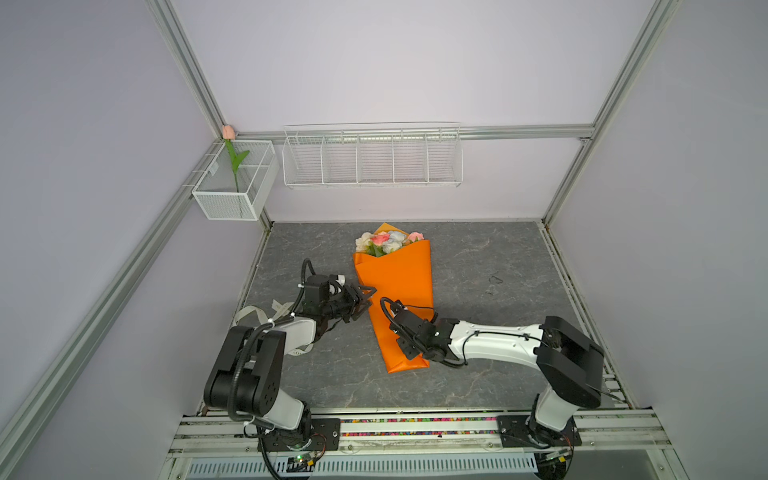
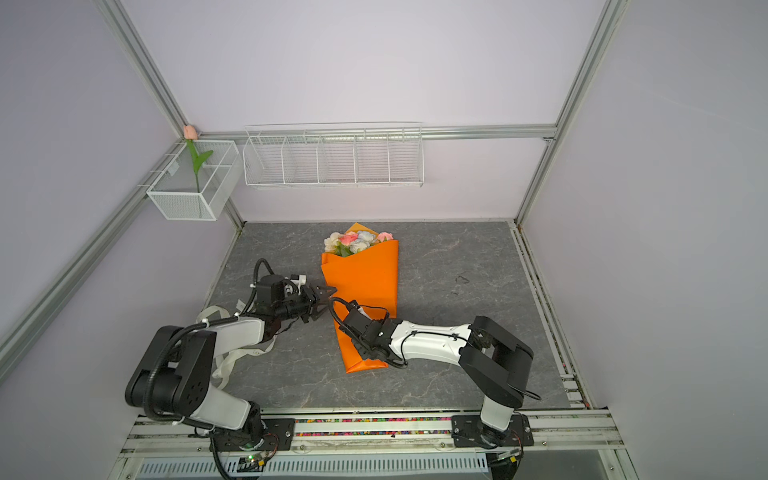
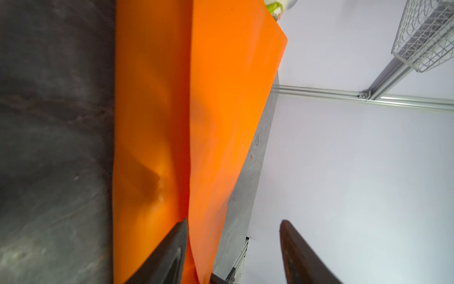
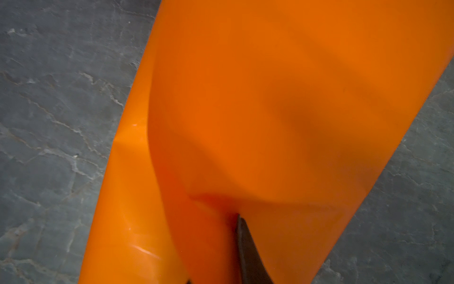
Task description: Tie the bouquet of fake flowers
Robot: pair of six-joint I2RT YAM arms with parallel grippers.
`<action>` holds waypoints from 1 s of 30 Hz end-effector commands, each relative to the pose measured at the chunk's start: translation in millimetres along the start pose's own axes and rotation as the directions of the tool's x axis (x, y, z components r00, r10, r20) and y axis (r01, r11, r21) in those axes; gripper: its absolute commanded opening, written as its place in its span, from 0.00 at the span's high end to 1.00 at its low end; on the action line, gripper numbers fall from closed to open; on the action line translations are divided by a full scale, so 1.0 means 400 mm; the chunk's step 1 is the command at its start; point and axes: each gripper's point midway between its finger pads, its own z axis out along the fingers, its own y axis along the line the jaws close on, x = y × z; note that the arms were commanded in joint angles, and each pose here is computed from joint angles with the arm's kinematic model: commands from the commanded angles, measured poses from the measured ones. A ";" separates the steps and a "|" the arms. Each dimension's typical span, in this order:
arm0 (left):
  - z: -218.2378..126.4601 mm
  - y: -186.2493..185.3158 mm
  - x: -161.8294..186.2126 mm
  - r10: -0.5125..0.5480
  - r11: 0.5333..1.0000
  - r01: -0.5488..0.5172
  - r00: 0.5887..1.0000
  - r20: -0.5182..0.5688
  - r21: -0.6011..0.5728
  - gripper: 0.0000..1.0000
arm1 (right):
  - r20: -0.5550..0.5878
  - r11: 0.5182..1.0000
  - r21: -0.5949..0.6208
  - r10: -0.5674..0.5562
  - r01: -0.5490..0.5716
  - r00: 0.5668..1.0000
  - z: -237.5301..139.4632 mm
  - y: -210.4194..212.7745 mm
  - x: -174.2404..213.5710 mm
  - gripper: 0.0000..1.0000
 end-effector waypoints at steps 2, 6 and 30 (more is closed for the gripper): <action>0.032 -0.044 -0.026 -0.013 0.990 0.017 1.000 -0.023 0.141 0.47 | -0.005 0.999 -0.003 0.046 -0.046 0.999 0.003 0.002 -0.016 0.85; 0.043 -0.049 -0.033 -0.027 0.979 0.032 0.999 -0.026 0.202 0.50 | -0.011 0.998 0.000 0.064 -0.064 0.998 0.010 0.001 -0.018 0.85; 0.029 0.071 -0.015 -0.044 0.993 0.045 0.999 0.008 -0.108 0.43 | -0.015 0.994 -0.010 0.105 -0.106 0.994 0.019 0.007 -0.030 0.86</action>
